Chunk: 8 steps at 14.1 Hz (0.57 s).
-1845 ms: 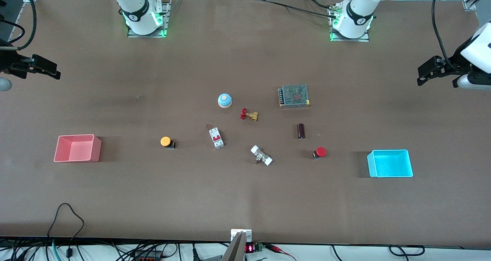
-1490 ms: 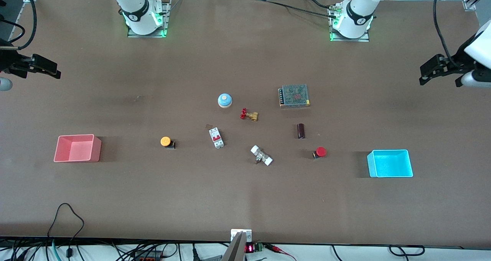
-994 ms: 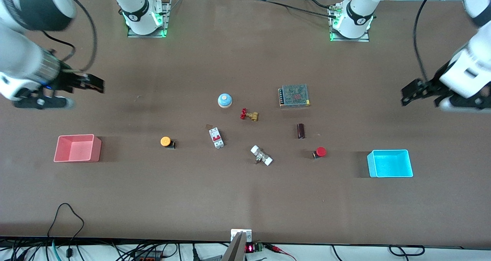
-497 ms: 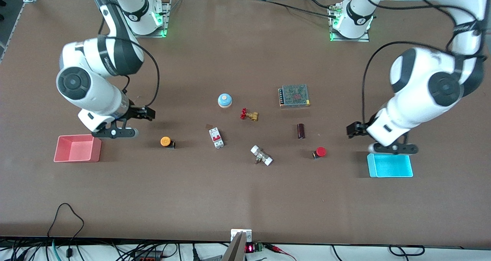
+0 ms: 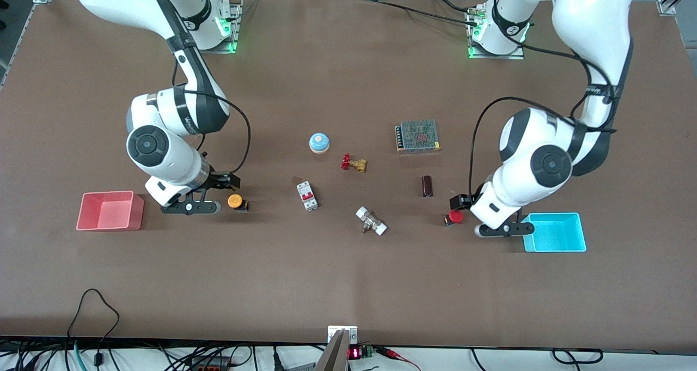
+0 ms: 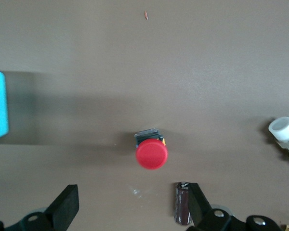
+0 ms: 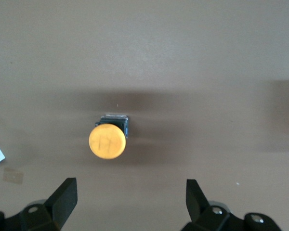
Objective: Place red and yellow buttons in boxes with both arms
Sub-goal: 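Lower and close the right gripper on the yellow button while the left grasps red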
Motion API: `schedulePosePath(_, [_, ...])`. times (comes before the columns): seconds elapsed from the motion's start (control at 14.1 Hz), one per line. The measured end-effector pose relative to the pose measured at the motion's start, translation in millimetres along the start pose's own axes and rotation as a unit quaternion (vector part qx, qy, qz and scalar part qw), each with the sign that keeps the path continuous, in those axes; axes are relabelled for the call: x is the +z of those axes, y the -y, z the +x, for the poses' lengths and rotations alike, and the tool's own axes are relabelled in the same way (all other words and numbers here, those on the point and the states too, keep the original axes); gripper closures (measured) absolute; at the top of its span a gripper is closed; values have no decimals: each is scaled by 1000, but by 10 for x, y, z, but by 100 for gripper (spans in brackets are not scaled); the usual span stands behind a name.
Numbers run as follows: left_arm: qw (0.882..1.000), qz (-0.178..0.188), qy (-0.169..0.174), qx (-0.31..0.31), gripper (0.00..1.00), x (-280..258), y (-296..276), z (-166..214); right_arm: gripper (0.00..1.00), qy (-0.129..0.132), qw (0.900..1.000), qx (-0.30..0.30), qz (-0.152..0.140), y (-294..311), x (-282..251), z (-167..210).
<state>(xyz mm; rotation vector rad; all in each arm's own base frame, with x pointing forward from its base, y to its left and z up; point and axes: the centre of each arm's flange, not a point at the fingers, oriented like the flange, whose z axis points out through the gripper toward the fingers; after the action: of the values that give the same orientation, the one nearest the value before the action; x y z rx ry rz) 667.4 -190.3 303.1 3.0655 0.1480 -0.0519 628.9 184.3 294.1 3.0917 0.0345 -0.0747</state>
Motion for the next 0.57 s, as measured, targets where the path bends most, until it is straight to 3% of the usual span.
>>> schedulePosePath(0.21, [1000, -7, -10, -10, 0, 289, -91, 57, 0, 1, 1000, -1, -2, 29, 300, 45])
schedulePosePath(0.57, [1000, 16, -6, -17, 0, 564, -138, 35, 0, 2, 1000, -10, -2, 178, 566, 97])
